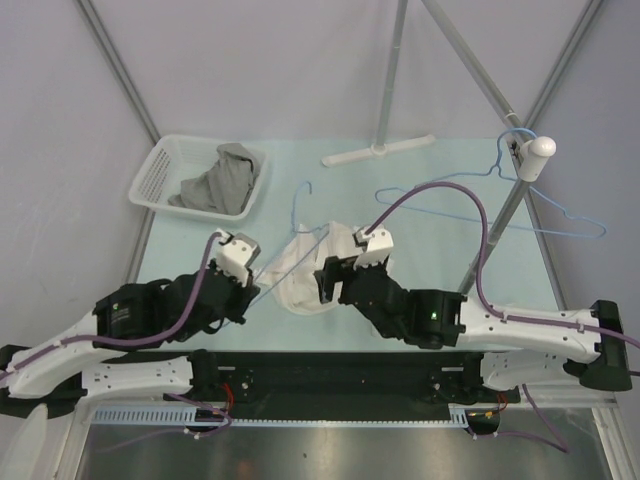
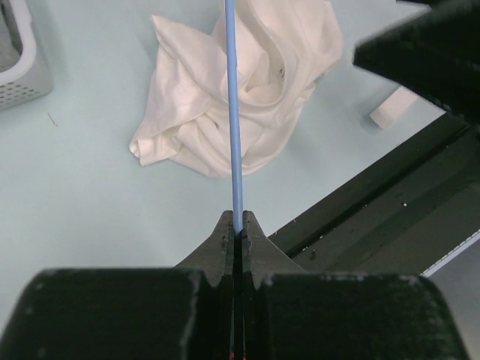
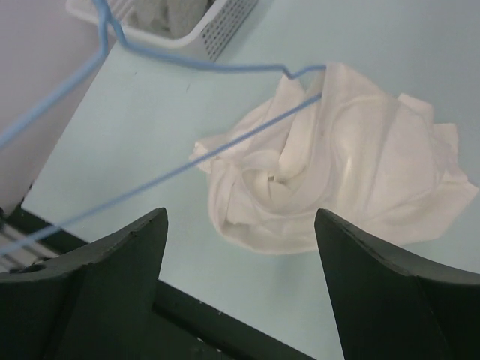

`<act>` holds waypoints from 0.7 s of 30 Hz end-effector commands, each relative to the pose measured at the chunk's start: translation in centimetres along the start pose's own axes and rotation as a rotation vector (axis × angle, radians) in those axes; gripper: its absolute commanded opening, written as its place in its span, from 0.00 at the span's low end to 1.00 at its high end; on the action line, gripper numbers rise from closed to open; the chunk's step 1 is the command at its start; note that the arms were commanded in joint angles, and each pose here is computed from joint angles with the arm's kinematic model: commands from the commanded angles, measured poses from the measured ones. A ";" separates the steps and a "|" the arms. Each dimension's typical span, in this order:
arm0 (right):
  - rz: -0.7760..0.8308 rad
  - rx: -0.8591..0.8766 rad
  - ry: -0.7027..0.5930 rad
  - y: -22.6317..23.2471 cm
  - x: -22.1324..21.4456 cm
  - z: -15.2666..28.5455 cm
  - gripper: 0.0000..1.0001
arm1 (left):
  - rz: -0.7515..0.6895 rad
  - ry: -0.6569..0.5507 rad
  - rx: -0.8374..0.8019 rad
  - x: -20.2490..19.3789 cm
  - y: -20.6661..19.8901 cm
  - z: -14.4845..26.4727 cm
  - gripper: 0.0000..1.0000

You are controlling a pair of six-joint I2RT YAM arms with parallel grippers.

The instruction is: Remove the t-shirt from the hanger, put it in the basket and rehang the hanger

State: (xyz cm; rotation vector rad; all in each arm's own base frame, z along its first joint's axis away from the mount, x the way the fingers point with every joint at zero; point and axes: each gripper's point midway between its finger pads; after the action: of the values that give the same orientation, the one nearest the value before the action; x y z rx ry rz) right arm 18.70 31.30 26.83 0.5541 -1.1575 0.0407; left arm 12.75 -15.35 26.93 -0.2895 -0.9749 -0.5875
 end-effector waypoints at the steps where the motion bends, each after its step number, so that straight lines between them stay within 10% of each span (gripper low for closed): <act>1: 0.050 0.153 -0.006 1.5 -1.1 2.0 0.85 | 0.077 -0.108 0.040 2.1 2.1 2.3 0.00; 10: 0.075 0.244 0.019 2.3 -6.0 4.2 0.85 | 0.057 -0.434 -0.027 14.1 1.0 5.5 0.00; 21: 0.051 0.189 -0.031 2.2 -5.1 6.1 0.84 | -0.240 -0.513 -0.243 26.7 -2.6 4.3 0.00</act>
State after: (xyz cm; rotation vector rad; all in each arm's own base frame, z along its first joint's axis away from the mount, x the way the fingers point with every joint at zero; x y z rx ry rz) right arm 10.27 32.56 22.19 0.6873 -1.1327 0.2817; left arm 20.35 -21.98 48.81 -0.4458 -1.3928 -0.6270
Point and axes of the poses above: each gripper's point midway between its finger pads, its own z axis back along the fingers, its own y axis along the line the jaws close on, x = y × z, and after that the axes turned 4 degrees about -z, right-handed
